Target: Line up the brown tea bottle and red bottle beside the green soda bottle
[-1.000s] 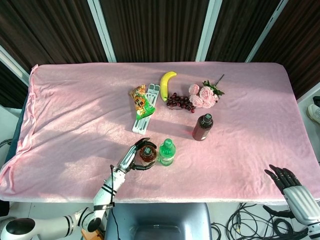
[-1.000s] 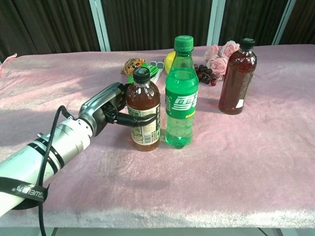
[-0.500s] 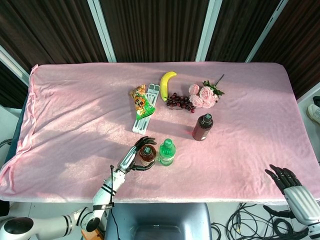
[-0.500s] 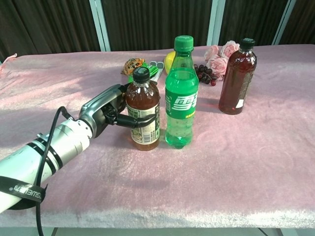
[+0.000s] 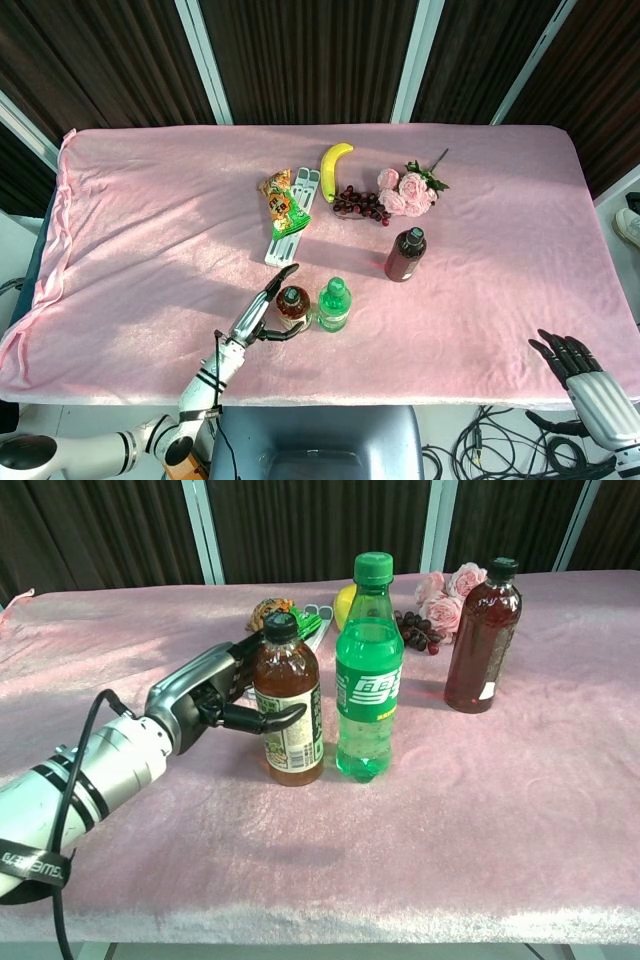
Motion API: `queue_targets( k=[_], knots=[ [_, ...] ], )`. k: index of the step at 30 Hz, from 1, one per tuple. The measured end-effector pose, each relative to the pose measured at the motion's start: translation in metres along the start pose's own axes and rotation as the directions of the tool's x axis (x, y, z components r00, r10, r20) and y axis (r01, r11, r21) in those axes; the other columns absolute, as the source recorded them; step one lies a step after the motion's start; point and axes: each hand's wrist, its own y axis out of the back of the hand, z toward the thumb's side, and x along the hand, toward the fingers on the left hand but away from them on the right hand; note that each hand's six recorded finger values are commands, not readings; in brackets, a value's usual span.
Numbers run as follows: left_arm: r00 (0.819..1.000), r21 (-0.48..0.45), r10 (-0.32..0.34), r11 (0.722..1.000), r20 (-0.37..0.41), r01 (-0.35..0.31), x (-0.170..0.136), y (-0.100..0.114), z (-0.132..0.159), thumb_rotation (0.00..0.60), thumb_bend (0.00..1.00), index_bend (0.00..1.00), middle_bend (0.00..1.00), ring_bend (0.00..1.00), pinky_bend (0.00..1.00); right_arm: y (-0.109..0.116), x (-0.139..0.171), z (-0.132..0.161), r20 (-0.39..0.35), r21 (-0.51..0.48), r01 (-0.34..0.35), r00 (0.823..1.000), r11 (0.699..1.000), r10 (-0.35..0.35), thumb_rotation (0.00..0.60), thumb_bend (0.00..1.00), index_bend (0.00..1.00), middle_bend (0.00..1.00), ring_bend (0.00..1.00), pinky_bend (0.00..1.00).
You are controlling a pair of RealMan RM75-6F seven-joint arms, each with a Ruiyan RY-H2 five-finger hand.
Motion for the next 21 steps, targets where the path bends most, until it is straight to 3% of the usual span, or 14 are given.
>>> queue_targets(
  k=[8, 12, 15, 18, 21],
  knots=[
    [0.996, 0.219, 0.019, 0.975, 0.091, -0.039, -0.039, 0.037, 0.0, 0.6, 0.28, 0.0, 0.0, 0.0, 0.0, 0.003, -0.001, -0.001, 0.005, -0.007, 0.02, 1.0, 1.0, -0.02, 0.6, 0.28, 0.0, 0.0, 0.0, 0.11],
    [0.991, 0.367, 0.067, 0.924, 0.117, -0.106, -0.079, 0.08, -0.008, 0.6, 0.28, 0.0, 0.0, 0.0, 0.0, 0.007, -0.007, -0.002, 0.002, -0.028, 0.044, 0.999, 0.999, -0.044, 0.6, 0.28, 0.0, 0.0, 0.0, 0.11],
    [0.989, 0.535, 0.118, 0.832, 0.092, -0.149, -0.119, 0.121, -0.019, 0.6, 0.28, 0.0, 0.0, 0.0, 0.0, 0.012, -0.019, -0.003, -0.004, -0.07, 0.058, 0.998, 0.996, -0.059, 0.6, 0.28, 0.0, 0.0, 0.0, 0.11],
    [0.983, 0.683, 0.183, 0.716, 0.019, -0.146, -0.161, 0.149, -0.033, 0.6, 0.29, 0.0, 0.0, 0.0, 0.0, 0.023, -0.042, -0.005, -0.005, -0.122, 0.09, 0.996, 0.988, -0.091, 0.6, 0.28, 0.0, 0.0, 0.0, 0.11],
    [0.949, 0.801, 0.309, 0.582, -0.058, -0.14, -0.207, 0.173, -0.046, 0.6, 0.3, 0.0, 0.0, 0.0, 0.0, 0.038, -0.075, -0.009, 0.011, -0.159, 0.134, 0.991, 0.978, -0.134, 0.6, 0.28, 0.0, 0.0, 0.0, 0.11]
  ],
)
